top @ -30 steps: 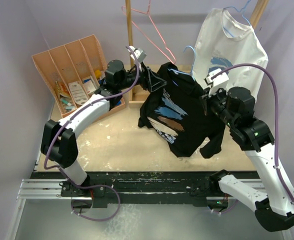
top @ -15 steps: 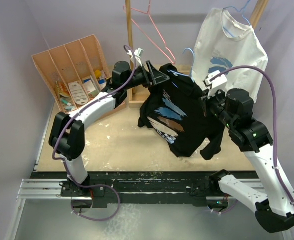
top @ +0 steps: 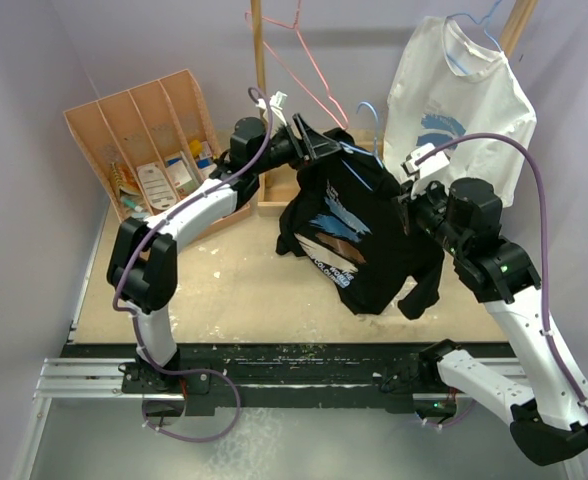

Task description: Place the t-shirt on the hanger

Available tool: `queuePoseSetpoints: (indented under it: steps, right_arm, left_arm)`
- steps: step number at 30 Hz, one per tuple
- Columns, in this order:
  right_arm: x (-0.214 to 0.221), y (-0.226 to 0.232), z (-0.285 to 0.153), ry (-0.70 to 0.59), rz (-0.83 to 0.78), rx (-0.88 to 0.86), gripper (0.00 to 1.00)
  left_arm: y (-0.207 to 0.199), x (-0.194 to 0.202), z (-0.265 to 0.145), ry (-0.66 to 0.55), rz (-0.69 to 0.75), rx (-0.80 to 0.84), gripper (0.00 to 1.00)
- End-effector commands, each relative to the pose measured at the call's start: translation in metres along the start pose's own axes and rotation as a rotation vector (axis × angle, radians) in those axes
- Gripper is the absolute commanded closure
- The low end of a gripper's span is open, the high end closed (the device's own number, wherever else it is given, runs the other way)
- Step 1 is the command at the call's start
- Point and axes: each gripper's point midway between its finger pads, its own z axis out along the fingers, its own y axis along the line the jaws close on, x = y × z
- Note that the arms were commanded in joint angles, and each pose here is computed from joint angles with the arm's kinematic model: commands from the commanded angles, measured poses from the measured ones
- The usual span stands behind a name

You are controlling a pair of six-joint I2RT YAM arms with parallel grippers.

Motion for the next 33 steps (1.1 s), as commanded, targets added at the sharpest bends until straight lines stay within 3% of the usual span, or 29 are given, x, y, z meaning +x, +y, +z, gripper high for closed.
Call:
queuePoseSetpoints:
  steps: [1, 11, 20, 33]
  right_arm:
    - [-0.029, -0.001, -0.003, -0.117, -0.018, -0.008, 1.0]
    - [-0.029, -0.001, 0.001, -0.117, -0.028, -0.01, 1.0]
    - [-0.011, -0.016, 0.019, -0.061, -0.04, 0.082, 1.0]
    - [-0.007, -0.037, 0.019, -0.073, -0.023, 0.212, 1.0]
  left_arm:
    - [-0.018, -0.02, 0.009, -0.041, 0.008, 0.039, 0.47]
    - [-0.015, -0.013, 0.005, -0.027, 0.001, 0.035, 1.0]
    - [-0.05, -0.007, -0.014, 0.006, 0.038, 0.075, 1.0]
    - [-0.062, 0.026, -0.035, 0.083, 0.04, 0.075, 1.0]
